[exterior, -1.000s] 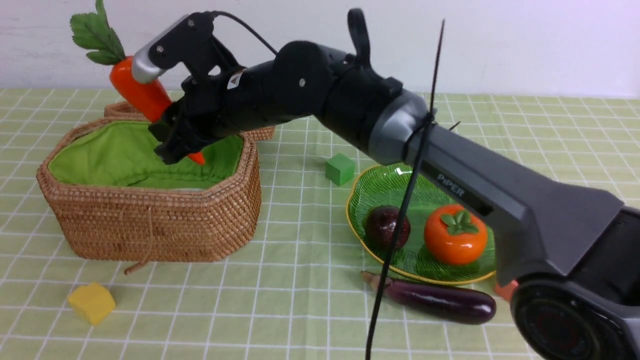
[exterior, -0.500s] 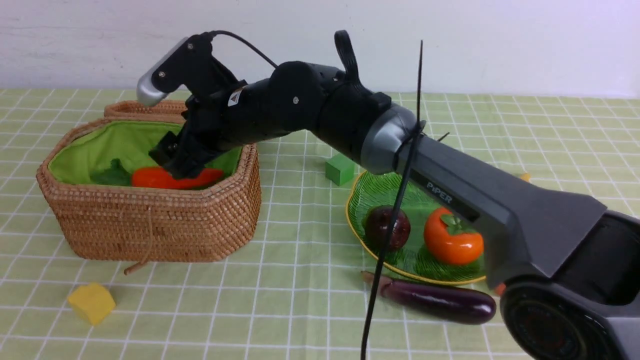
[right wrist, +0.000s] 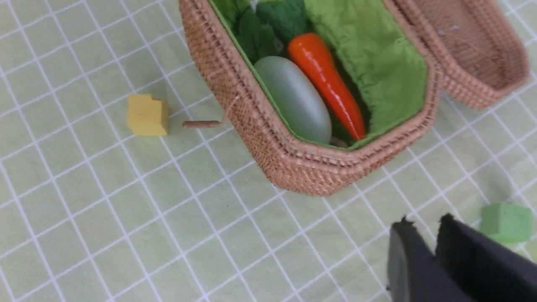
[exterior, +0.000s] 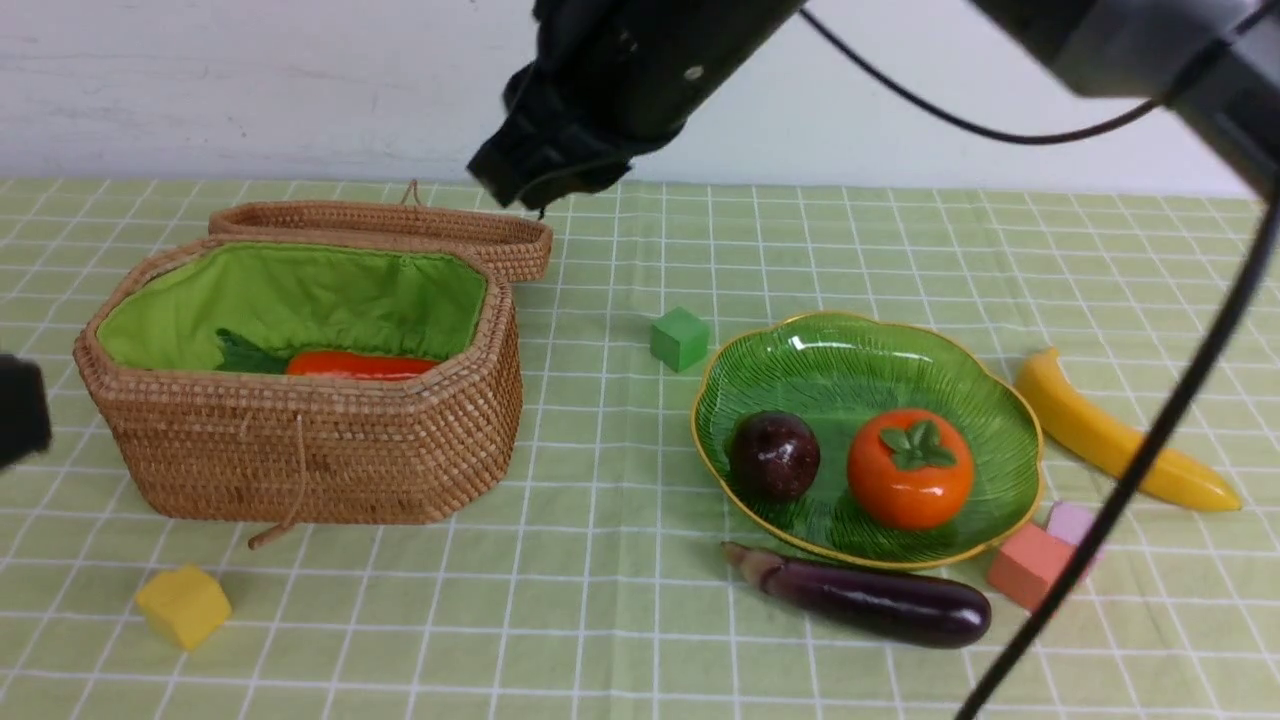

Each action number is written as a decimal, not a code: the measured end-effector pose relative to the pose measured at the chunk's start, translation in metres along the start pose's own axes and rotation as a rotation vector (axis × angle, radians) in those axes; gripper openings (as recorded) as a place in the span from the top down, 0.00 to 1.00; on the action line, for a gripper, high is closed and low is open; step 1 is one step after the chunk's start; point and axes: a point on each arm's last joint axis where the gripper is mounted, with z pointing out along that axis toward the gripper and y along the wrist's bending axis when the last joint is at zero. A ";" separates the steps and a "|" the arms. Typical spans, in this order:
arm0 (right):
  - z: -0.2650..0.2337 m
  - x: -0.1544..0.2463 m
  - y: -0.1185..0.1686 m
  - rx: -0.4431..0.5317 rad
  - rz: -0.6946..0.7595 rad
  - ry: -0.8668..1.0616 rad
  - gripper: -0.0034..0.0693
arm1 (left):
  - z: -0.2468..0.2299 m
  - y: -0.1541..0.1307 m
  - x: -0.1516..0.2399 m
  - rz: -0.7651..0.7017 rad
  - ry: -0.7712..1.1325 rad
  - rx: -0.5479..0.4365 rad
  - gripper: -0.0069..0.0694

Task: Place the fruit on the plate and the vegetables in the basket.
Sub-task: Grab an eggplant with your right arm and place it in the basket on the left.

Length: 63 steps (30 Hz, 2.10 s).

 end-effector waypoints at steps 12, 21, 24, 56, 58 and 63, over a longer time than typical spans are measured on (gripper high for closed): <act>-0.059 0.078 -0.003 0.167 0.079 0.225 0.97 | -0.005 -0.028 0.008 0.144 0.064 0.315 0.93; -0.018 0.221 -0.026 0.143 0.278 0.636 0.80 | -0.005 -0.028 0.008 0.145 0.066 0.324 0.93; -0.001 0.240 -0.027 0.143 0.276 0.627 0.66 | -0.005 -0.028 0.008 0.145 0.066 0.325 0.93; 0.079 0.280 -0.040 0.173 0.157 0.531 0.17 | -0.006 -0.030 0.013 0.148 0.116 0.342 0.93; 0.081 0.281 -0.040 0.163 0.150 0.541 0.18 | -0.006 -0.030 0.013 0.144 0.117 0.346 0.93; 0.081 0.284 -0.035 0.124 0.180 0.572 0.18 | -0.006 -0.030 0.013 0.143 0.120 0.349 0.92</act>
